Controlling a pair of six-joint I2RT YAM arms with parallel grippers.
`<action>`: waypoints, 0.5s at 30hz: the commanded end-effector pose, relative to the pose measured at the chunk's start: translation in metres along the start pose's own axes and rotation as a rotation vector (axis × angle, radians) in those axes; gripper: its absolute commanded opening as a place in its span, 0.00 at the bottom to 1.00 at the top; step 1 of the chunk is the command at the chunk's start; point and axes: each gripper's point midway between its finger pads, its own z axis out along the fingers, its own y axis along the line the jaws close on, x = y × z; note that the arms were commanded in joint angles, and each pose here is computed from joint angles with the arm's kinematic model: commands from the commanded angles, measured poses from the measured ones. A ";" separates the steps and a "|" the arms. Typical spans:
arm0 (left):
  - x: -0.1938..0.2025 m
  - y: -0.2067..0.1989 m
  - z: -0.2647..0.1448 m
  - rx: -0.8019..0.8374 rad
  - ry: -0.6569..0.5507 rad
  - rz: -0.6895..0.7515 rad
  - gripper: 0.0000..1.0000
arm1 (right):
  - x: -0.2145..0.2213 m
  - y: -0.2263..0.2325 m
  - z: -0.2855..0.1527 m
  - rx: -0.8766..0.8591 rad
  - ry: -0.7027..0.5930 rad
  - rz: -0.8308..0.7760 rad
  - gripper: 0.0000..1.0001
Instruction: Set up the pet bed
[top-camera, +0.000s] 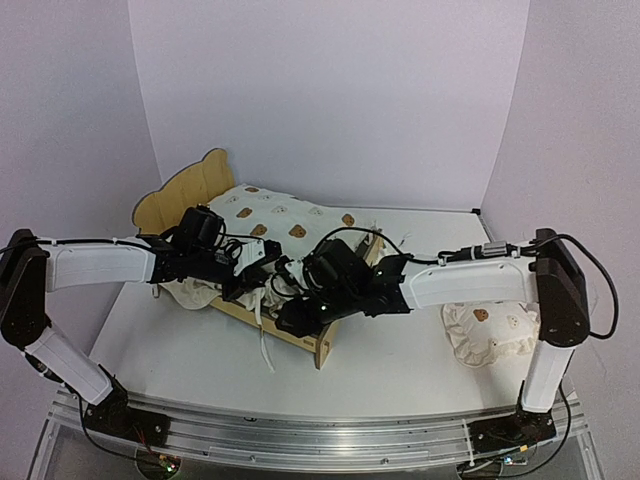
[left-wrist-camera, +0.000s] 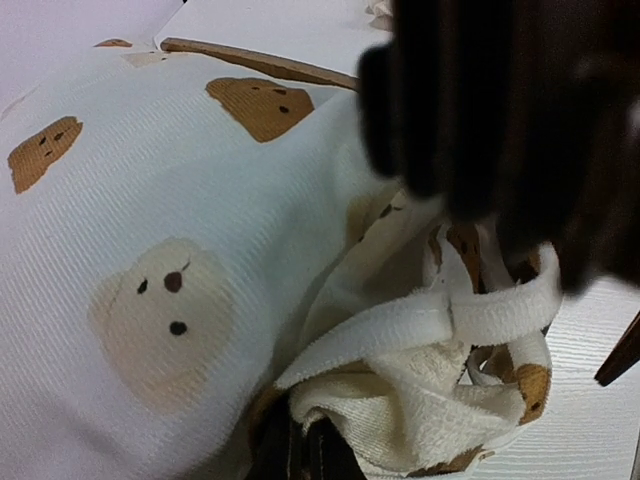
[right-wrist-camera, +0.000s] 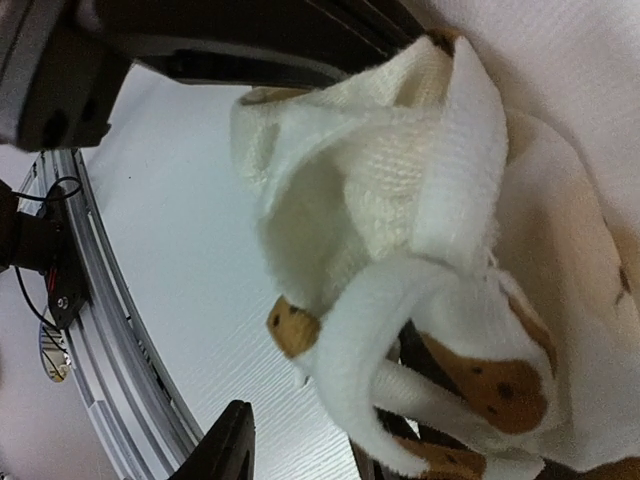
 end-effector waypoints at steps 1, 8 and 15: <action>-0.010 0.008 -0.004 -0.035 -0.041 -0.004 0.00 | -0.025 0.007 0.015 -0.005 -0.073 -0.032 0.42; -0.007 0.005 -0.006 -0.029 -0.034 -0.018 0.00 | -0.045 0.001 0.025 0.036 -0.153 -0.003 0.41; -0.004 0.002 -0.007 -0.023 -0.033 -0.023 0.00 | -0.052 -0.012 0.024 0.092 -0.230 0.051 0.25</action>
